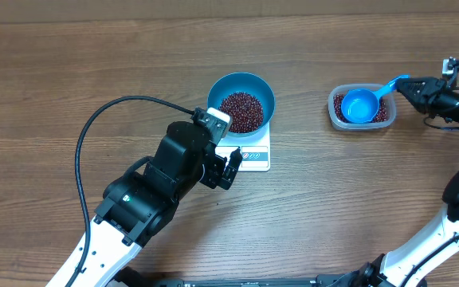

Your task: Scoop item into bowl and weigh 150g on scale

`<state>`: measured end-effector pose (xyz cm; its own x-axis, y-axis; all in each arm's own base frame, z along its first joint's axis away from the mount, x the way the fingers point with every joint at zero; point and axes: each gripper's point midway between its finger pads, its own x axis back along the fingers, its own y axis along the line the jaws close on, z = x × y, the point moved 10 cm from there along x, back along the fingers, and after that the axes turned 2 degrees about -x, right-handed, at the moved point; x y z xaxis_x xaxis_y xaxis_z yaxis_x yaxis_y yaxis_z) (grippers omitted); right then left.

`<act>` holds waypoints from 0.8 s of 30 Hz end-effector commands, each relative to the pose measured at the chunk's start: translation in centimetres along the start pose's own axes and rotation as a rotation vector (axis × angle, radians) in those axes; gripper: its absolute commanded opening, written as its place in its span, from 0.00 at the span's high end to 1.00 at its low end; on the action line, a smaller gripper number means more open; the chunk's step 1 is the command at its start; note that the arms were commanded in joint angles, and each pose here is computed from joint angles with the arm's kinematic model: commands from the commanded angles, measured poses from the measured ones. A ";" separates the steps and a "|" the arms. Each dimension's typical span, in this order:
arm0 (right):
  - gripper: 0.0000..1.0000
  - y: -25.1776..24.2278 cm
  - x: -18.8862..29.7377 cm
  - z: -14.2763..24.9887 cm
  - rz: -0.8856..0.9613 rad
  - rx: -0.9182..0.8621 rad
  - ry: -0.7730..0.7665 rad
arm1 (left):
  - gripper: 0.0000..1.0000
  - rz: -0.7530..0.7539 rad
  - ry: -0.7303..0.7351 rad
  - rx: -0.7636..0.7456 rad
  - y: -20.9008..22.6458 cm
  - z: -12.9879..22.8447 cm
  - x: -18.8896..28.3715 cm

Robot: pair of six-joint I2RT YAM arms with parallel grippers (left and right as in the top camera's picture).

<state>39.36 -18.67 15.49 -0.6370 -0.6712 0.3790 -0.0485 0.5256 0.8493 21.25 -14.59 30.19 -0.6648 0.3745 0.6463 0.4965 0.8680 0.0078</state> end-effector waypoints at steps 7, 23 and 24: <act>0.96 0.0 0.0 -0.3 -0.024 0.020 -0.004 | 0.00 0.010 -0.013 0.000 0.0 -0.1 0.3; 0.96 -0.2 0.1 0.9 -0.003 -0.045 0.042 | 0.00 0.010 -0.013 0.000 0.0 -0.1 0.3; 0.96 -0.3 0.2 1.1 0.011 -0.063 0.049 | 0.00 0.011 -0.013 0.000 0.0 -0.1 0.3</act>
<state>38.50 -18.14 15.23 -0.6059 -0.6989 0.3801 -0.0038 0.4804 0.8771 21.25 -14.59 30.19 -0.6648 0.3745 0.6463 0.4965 0.8680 0.0078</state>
